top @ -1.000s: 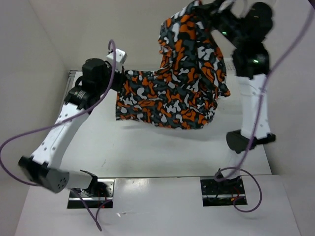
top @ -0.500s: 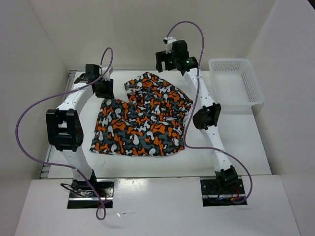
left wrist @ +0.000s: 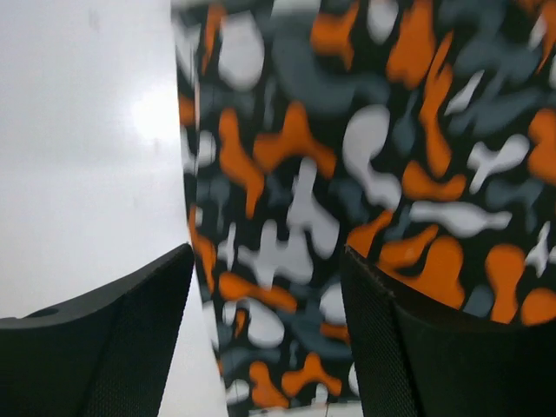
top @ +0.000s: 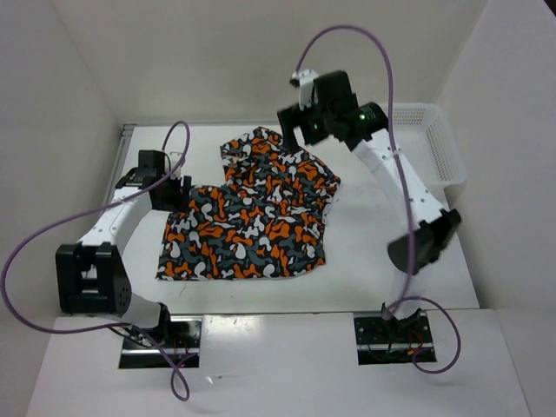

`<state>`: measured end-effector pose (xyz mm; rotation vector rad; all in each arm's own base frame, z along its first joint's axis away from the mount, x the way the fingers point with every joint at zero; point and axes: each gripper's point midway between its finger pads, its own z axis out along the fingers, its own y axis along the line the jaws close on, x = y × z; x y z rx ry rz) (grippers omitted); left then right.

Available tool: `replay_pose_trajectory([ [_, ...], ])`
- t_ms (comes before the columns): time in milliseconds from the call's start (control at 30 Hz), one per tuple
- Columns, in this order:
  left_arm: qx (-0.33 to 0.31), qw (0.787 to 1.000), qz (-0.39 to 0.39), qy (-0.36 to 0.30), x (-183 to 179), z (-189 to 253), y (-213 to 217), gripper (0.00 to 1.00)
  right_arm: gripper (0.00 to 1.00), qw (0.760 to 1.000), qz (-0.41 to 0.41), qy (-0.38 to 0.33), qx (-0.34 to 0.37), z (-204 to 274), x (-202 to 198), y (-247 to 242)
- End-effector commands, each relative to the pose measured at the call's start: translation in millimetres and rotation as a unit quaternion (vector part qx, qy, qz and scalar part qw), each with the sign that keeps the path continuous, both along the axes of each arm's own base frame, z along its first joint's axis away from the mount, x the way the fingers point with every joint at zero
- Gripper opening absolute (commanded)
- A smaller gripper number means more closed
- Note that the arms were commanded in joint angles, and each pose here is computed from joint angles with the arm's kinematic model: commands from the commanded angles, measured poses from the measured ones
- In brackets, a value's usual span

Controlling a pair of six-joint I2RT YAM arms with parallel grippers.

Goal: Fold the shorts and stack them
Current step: Move the shorts to the center of the board, then flatten the shorts out

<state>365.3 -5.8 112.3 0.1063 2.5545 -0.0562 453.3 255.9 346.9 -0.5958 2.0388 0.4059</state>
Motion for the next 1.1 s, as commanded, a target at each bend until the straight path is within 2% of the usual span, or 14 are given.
replay_pose_trajectory([
  [0,0.028,0.999,0.026,-0.007,-43,-4,17,0.77,0.99,0.994,-0.007,0.057,-0.097,-62,-77,-28],
  [33,0.028,0.999,0.026,-0.003,-50,-10,17,0.77,0.99,0.989,0.006,0.077,-0.128,-95,-122,-45],
  [133,0.033,0.999,0.028,0.026,-67,-25,19,0.77,0.99,0.98,0.015,0.135,-0.146,-150,-151,-57],
  [267,0.048,0.993,0.033,0.106,-104,-52,24,0.74,0.99,0.966,0.088,0.181,-0.163,-201,-176,-53],
  [367,0.083,0.99,0.052,0.102,-124,-64,37,0.74,0.99,0.956,0.116,0.185,-0.198,-232,-201,-66],
  [400,0.082,0.992,0.054,0.08,-128,-56,37,0.74,0.97,0.948,0.127,0.195,-0.219,-248,-214,-75],
  [433,0.082,0.993,0.055,0.065,-131,-54,37,0.74,0.97,0.952,0.136,0.172,-0.212,-243,-211,-67],
  [533,0.076,0.996,0.036,0.001,-147,-44,25,0.77,0.97,0.944,0.184,0.13,-0.24,-250,-220,-52],
  [600,0.072,0.995,0.02,-0.06,-155,-43,17,0.84,0.97,0.938,0.197,0.135,-0.25,-263,-224,-50],
  [633,0.074,0.994,0.017,-0.075,-157,-44,16,0.84,0.97,0.934,0.214,0.139,-0.249,-266,-227,-47],
  [767,0.092,0.995,0.009,-0.045,-184,-74,18,0.84,0.97,0.926,0.23,0.136,-0.267,-286,-232,-47],
  [933,0.11,0.993,0.014,-0.029,-191,-94,24,0.84,0.97,0.888,0.263,0.15,-0.346,-320,-238,-75],
  [1033,0.098,0.995,-0.001,0.003,-202,-105,19,0.84,0.97,0.884,0.264,0.143,-0.358,-328,-233,-77],
  [1067,0.098,0.995,-0.001,0.006,-202,-109,19,0.84,0.93,0.886,0.263,0.138,-0.355,-329,-232,-75],
])
